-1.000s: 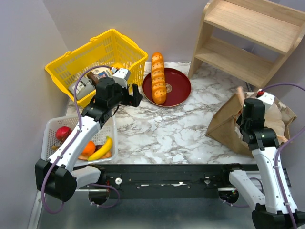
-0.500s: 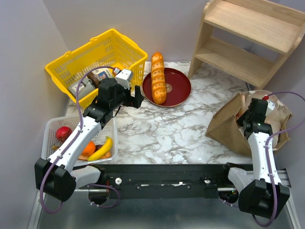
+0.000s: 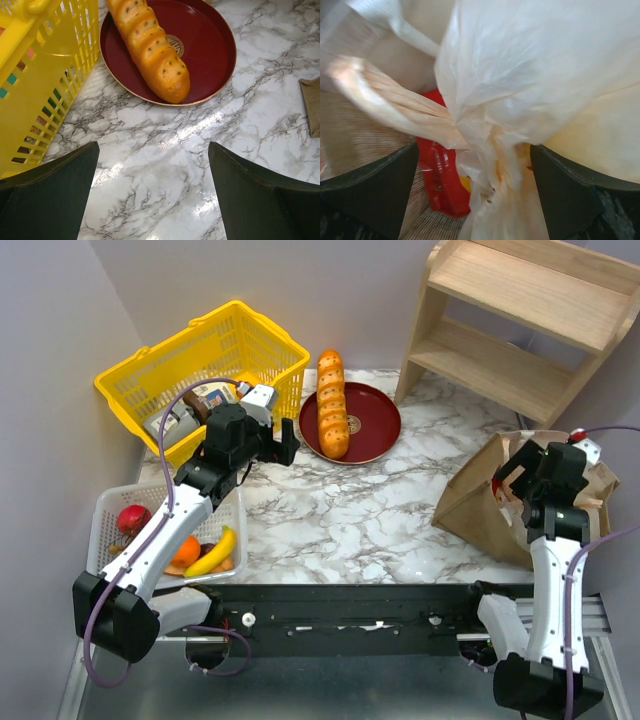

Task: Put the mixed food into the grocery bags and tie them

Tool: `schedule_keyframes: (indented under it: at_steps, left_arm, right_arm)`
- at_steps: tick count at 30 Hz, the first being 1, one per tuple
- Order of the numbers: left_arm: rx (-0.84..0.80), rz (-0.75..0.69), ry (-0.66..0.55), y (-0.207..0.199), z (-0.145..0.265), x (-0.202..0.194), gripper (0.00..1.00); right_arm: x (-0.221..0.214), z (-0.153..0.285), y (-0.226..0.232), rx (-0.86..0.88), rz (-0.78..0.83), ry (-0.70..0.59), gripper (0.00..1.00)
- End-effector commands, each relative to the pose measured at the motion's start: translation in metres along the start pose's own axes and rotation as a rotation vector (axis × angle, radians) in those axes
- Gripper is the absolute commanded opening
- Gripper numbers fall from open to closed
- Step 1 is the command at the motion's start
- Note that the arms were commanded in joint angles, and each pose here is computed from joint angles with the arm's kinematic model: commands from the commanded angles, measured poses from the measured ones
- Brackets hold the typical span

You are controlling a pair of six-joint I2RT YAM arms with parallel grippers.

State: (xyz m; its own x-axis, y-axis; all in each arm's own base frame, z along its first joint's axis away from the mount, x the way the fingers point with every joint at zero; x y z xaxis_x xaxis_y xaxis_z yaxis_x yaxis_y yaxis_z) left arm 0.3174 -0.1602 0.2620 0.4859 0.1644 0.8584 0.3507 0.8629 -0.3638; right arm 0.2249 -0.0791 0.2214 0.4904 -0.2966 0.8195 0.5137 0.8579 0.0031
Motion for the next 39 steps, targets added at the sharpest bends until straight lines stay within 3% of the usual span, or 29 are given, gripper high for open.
schedule_keyframes:
  at_steps: [1,3,6,7,10,13,18,24,39]
  left_arm:
    - [0.024,0.022,-0.036,0.0,0.004,0.01,0.99]
    - [0.019,0.035,-0.046,0.0,0.005,0.011,0.99]
    - [0.021,0.057,-0.088,0.001,0.01,0.02,0.99]
    - [0.027,0.071,-0.111,0.004,0.012,0.026,0.99]
    - [0.048,0.143,-0.17,0.014,0.02,0.044,0.99]
    - [0.072,0.191,-0.216,0.021,0.029,0.063,0.99]
    - [0.202,0.188,-0.294,0.036,0.047,0.09,0.99]
    - [0.225,0.16,-0.37,0.033,0.069,0.108,0.99]
    - [0.232,0.146,-0.385,0.033,0.079,0.106,0.99]
  right_arm:
    - [0.044,0.044,-0.012,-0.014,0.026,-0.173,1.0]
    - [0.064,0.058,-0.008,0.024,0.024,-0.276,1.0]
    - [0.095,0.076,0.019,0.212,0.091,-0.396,1.0]
    - [0.103,0.088,0.038,0.353,0.129,-0.419,1.0]
    - [0.116,0.094,0.07,0.56,0.177,-0.402,1.0]
    - [0.131,0.109,0.088,0.646,0.209,-0.43,1.0]
    - [0.131,0.112,0.11,0.636,0.296,-0.433,1.0]
    - [0.119,0.108,0.122,0.644,0.337,-0.473,1.0]
    - [0.112,0.106,0.128,0.69,0.359,-0.51,1.0]
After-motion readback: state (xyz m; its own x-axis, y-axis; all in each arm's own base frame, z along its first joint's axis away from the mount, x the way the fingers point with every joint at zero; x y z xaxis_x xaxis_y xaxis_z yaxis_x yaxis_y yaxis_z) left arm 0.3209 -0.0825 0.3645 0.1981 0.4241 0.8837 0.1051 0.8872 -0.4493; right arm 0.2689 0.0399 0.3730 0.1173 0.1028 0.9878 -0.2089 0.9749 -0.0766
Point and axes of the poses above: each gripper's point midway between its finger pads, its own z axis back along the fingers, its own y axis along the line the jaws close on, x = y × z, the point moved 3 cm from there along z, back along the fingers, and after that the axes turned 13 degrees about z, right-handed, at the moved point
